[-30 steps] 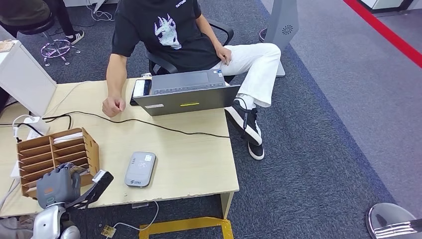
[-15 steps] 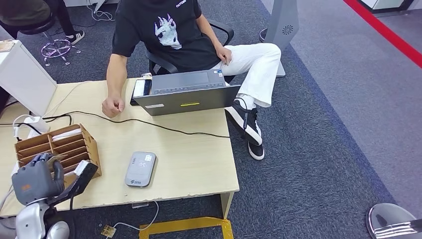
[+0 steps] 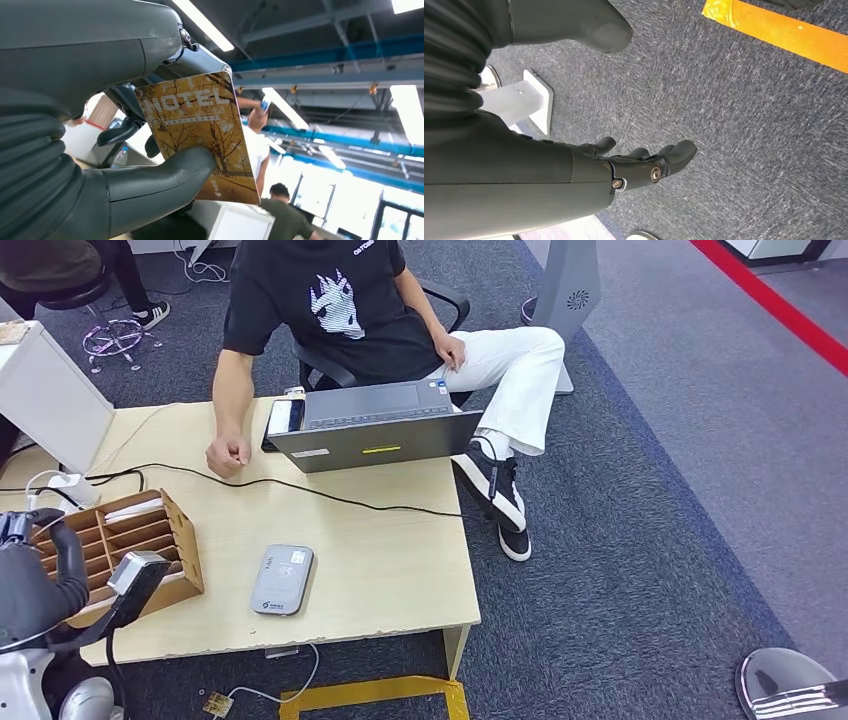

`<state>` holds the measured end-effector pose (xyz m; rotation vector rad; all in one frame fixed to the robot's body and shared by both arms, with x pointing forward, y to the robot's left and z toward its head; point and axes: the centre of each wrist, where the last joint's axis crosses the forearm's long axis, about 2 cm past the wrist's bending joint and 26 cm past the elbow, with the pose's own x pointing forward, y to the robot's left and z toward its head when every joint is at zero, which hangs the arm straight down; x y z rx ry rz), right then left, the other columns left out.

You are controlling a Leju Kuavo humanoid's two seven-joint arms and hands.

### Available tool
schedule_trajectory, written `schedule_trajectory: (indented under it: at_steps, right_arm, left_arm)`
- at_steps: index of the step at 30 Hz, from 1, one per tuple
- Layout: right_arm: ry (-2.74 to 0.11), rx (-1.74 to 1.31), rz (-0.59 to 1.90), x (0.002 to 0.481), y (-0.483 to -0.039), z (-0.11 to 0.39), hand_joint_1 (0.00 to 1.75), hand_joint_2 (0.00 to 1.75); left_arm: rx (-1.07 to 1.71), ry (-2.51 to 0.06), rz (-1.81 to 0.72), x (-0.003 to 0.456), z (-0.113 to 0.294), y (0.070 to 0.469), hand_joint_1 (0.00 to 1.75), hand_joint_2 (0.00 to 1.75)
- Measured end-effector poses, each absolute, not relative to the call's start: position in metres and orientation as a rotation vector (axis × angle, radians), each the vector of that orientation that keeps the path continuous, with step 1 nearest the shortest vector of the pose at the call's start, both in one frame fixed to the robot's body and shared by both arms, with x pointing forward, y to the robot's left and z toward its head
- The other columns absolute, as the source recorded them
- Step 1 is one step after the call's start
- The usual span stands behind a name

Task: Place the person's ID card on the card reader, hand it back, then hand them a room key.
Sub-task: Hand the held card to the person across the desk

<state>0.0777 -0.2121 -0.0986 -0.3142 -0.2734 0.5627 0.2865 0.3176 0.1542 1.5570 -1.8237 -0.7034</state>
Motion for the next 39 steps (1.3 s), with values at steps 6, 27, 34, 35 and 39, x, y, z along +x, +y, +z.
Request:
schedule_trajectory:
  at_steps: [6, 27, 34, 35, 39]
  right_arm:
    - [-0.276, -0.314, 0.564, 0.077, -0.212, -0.099, 0.00, 1.75]
    - [-0.300, -0.325, 0.680, 0.089, -0.208, -0.096, 0.00, 1.75]
    - [-0.305, -0.327, 0.695, 0.092, -0.208, -0.095, 0.00, 1.75]
    - [-0.304, -0.326, 0.696, 0.092, -0.208, -0.095, 0.00, 1.75]
    - [-0.302, -0.325, 0.695, 0.092, -0.207, -0.095, 0.00, 1.75]
  left_arm:
    - [1.598, -1.877, -0.682, 0.285, 0.168, 0.316, 1.75, 1.75]
    - [1.923, -1.564, -0.890, 0.381, 0.212, 0.381, 1.75, 1.75]
    - [1.898, -1.524, -0.919, 0.394, 0.201, 0.375, 1.75, 1.75]
    - [1.894, -1.525, -0.921, 0.394, 0.201, 0.373, 1.75, 1.75]
    - [1.877, -1.528, -0.933, 0.396, 0.197, 0.367, 1.75, 1.75]
